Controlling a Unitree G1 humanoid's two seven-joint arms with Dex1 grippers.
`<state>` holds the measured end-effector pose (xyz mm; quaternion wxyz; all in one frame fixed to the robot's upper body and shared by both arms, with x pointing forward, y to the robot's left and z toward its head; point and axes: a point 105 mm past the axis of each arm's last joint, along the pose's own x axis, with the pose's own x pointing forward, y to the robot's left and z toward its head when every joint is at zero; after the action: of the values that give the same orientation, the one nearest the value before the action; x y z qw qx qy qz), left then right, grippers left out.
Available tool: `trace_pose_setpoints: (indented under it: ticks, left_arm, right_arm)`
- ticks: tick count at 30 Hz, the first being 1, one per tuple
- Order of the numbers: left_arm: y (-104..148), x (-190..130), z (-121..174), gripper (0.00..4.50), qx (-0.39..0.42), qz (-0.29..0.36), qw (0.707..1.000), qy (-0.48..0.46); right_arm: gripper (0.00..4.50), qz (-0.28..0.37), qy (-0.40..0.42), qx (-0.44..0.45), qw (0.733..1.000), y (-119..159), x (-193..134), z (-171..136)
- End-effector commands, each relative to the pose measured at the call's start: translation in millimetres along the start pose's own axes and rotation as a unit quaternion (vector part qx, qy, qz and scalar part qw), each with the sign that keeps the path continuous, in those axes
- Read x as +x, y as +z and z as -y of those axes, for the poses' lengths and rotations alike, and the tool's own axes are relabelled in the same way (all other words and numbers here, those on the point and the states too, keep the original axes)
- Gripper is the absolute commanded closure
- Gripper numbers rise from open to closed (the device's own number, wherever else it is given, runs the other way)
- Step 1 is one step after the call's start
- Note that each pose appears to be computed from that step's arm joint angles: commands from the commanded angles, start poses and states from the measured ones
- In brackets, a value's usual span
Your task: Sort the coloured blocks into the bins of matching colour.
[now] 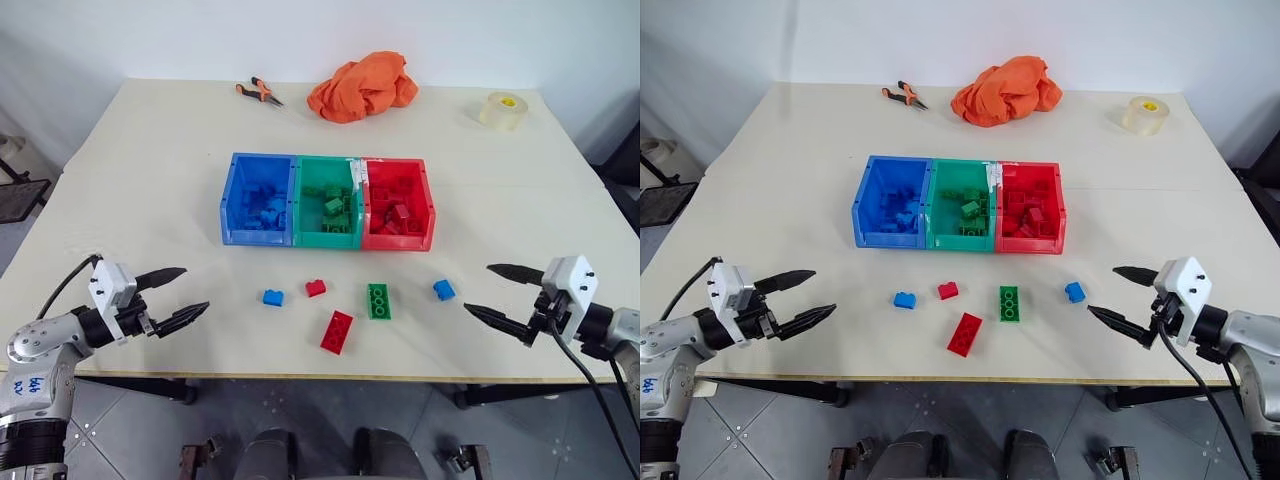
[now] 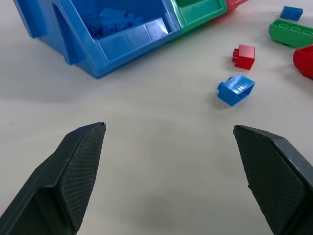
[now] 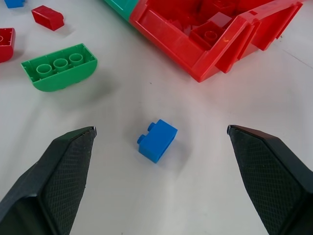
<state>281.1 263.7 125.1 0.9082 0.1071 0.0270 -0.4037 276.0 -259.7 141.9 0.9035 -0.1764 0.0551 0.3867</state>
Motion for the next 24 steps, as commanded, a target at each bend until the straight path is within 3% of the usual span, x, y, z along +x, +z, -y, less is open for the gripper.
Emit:
trace_pose_setpoints:
  ticks: [1, 5, 12, 21, 24]
  left_arm:
    - [7.1, 1.4, -1.0, 0.05, 0.012, 0.01, 1.0, -0.002]
    - [7.3, 5.5, -4.2, 0.05, -0.012, 0.004, 1.0, 0.01]
    - [6.6, 19.0, 22.5, 0.05, -0.044, -0.021, 0.997, -0.062]
    - [16.8, 37.1, 34.0, 0.05, -0.036, 0.002, 0.988, -0.148]
    - [26.0, 37.8, 31.6, 0.05, -0.025, 0.037, 0.985, -0.164]
  right_arm:
    - [0.0, 0.015, -0.011, -0.017, 1.0, 9.6, -1.3, 5.6]
    - [0.0, 0.014, -0.016, -0.015, 1.0, 10.1, -0.3, 7.2]
    - [0.0, -0.015, -0.028, 0.007, 0.999, 6.0, -9.9, 11.3]
    - [0.0, -0.101, -0.054, 0.026, 0.993, -3.9, -59.2, 11.5]
    - [0.0, -0.125, -0.06, 0.019, 0.99, -5.5, -65.6, 9.8]
